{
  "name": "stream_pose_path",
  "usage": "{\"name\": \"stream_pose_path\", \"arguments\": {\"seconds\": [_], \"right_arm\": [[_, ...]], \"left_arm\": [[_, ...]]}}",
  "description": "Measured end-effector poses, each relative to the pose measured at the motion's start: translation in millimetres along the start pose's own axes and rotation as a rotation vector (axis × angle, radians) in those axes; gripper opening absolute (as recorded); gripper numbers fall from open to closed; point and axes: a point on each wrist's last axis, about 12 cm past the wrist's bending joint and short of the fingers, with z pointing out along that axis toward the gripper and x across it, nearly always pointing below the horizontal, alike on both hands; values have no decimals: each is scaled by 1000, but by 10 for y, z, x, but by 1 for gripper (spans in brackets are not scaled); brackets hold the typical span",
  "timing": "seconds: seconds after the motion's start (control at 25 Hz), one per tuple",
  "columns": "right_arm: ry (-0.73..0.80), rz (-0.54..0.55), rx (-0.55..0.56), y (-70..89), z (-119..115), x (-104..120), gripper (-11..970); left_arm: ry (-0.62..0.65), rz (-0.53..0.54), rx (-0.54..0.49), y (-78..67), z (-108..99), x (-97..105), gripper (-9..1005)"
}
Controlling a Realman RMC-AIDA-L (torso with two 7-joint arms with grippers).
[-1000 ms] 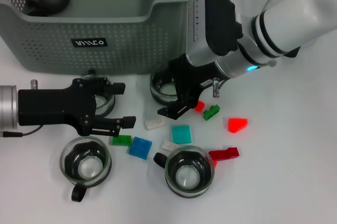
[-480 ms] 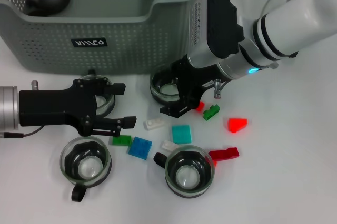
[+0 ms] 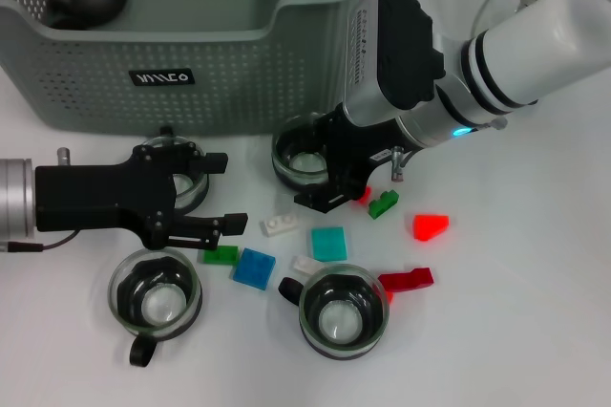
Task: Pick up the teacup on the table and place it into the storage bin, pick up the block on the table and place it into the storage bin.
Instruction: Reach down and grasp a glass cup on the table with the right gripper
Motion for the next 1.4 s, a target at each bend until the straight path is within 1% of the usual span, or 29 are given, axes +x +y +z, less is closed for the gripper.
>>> {"name": "stream_pose_path", "arguments": {"seconds": [0.4,0.88,1.12,1.32,1.4], "right_arm": [[7,11,-5,18,14,43,667],[6,19,-13,26,12,34,579],[5,18,-38,52,3,25,331],[5,27,-40,47,-6,15,98],[5,27,-40,47,-6,16,86]], "left_arm": [[-2,6,-3,-14,-5,23,877],[-7,-2,-9,-35,-17,51,877],[-8,-6,-11,-43,-19,63,877],[-6,-6,-12,-43,-20,65,877],[-6,-6,-11,-43,-19,65,877]]}}
